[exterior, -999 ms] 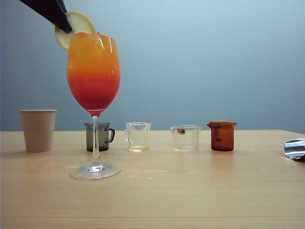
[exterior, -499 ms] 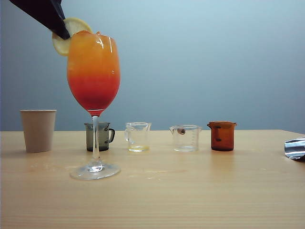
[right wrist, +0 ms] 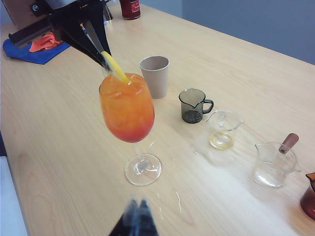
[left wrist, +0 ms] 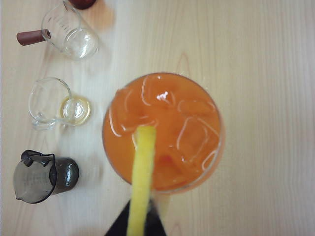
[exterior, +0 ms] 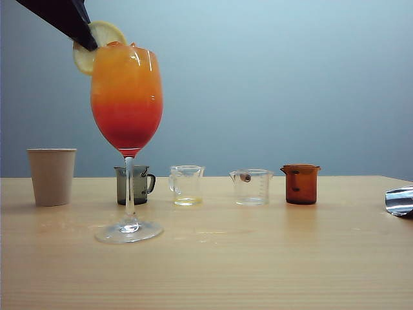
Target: Pick up the lemon slice from the paper cup on the left and carefully insert it into the rim of the goblet.
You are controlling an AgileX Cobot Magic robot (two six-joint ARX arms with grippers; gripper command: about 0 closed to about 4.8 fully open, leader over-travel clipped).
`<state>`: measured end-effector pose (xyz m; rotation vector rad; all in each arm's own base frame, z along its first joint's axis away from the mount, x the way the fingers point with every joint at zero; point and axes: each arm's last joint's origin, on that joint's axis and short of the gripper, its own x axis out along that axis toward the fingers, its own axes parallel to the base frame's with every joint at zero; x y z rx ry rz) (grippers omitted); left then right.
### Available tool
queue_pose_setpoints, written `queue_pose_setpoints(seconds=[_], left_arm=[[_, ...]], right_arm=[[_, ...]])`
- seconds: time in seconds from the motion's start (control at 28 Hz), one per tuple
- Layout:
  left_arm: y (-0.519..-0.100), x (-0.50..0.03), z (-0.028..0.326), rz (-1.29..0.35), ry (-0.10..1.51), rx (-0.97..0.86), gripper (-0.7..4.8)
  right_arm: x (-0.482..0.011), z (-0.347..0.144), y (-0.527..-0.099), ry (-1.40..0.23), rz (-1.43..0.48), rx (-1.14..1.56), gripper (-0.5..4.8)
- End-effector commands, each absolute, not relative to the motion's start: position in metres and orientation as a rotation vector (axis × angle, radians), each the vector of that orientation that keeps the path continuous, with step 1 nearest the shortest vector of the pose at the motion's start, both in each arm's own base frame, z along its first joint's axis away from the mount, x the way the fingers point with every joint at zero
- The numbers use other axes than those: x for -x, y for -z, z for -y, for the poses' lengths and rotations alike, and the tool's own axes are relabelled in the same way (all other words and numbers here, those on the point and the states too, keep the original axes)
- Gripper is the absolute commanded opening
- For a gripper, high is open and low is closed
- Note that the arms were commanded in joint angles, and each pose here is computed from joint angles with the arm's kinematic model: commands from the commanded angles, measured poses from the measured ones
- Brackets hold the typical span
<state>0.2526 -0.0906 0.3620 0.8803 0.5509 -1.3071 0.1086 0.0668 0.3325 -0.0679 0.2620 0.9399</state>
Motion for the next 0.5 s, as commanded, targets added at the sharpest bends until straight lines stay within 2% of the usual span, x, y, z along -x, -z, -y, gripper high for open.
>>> queue_pose_setpoints(seconds=[0.04,0.25,0.5], left_arm=[[-0.3628,-0.252,0.0909,-0.538,1.315,-0.872,0.78],[-0.3629,-0.2519,0.0908,-0.54,1.313,-0.87,1.08],[-0.3641,-0.2509,0.0905,-0.54,1.31,-0.867,2.35]], right_arm=[[-0.1086,-0.0668,-0.3358,-0.942,-0.23,0.074,-0.05],[-0.1086,-0.0668,-0.3358,-0.942,-0.23,0.074,-0.05],[-0.1086,-0.0668,-0.3358,-0.942,-0.23,0.074,-0.05]])
